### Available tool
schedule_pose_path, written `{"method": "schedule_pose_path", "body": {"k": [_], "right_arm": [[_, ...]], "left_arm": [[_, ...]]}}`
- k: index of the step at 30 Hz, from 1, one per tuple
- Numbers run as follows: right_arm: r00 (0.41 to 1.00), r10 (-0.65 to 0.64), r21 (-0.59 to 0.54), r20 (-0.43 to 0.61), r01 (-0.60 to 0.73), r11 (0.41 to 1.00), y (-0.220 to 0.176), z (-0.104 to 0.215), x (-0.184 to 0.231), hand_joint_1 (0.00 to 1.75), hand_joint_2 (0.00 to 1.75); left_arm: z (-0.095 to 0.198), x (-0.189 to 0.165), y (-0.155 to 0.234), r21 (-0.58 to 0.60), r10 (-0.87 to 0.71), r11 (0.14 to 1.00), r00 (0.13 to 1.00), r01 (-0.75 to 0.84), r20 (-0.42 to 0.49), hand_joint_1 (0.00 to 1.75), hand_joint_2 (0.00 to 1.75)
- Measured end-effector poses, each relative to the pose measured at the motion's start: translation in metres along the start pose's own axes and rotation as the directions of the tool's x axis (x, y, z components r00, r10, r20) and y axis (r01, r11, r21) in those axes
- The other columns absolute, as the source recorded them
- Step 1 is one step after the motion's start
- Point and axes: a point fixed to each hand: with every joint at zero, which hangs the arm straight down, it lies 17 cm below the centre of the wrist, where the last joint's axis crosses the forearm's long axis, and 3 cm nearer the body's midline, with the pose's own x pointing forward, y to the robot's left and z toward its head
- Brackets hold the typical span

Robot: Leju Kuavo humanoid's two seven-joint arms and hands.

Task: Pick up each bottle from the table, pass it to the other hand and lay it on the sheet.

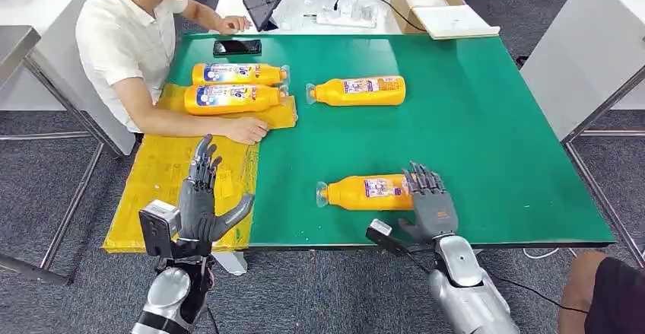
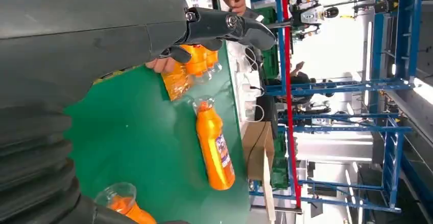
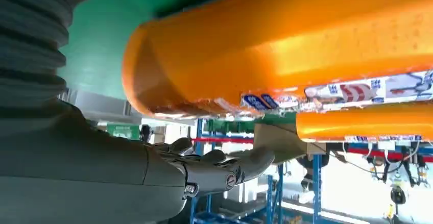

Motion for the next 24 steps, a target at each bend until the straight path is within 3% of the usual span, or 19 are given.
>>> {"method": "schedule_pose_path", "body": {"k": [10,11,12,13,16,18,24], "right_arm": [[0.996,-0.007,0.144,-0.094,0.021,0.989,0.015,-0.026,-0.022,0.00,1.75],[0.995,-0.001,0.156,-0.104,0.017,0.988,0.017,-0.028,-0.025,0.23,1.75],[0.994,0.008,0.168,-0.112,0.011,0.986,0.018,-0.030,-0.027,0.98,1.75],[0.993,0.020,0.184,-0.117,0.002,0.983,0.019,-0.032,-0.029,1.26,1.75],[0.989,0.062,0.238,-0.132,-0.030,0.971,0.026,-0.035,-0.036,1.45,1.75],[0.987,0.095,0.258,-0.133,-0.058,0.964,0.028,-0.036,-0.039,1.68,1.75],[0.991,0.081,0.292,-0.110,-0.046,0.955,0.031,-0.041,-0.036,1.75,1.75]], "left_arm": [[-0.007,0.001,-0.002,-0.009,0.018,1.000,1.000,-0.018,-0.001,0.00,1.75],[-0.008,0.001,-0.002,-0.011,0.018,1.000,1.000,-0.018,-0.003,0.00,1.75],[-0.009,0.001,-0.003,-0.012,0.018,1.000,1.000,-0.018,-0.004,0.00,1.75],[-0.009,0.000,-0.003,-0.014,0.019,1.000,1.000,-0.019,-0.005,0.00,1.75],[-0.010,-0.001,-0.004,-0.018,0.021,1.000,1.000,-0.021,-0.007,0.00,1.75],[-0.010,-0.002,-0.004,-0.016,0.027,0.999,1.000,-0.027,-0.011,0.00,1.75],[-0.011,-0.005,-0.005,-0.020,0.037,0.999,0.999,-0.038,-0.018,0.00,1.75]]}}
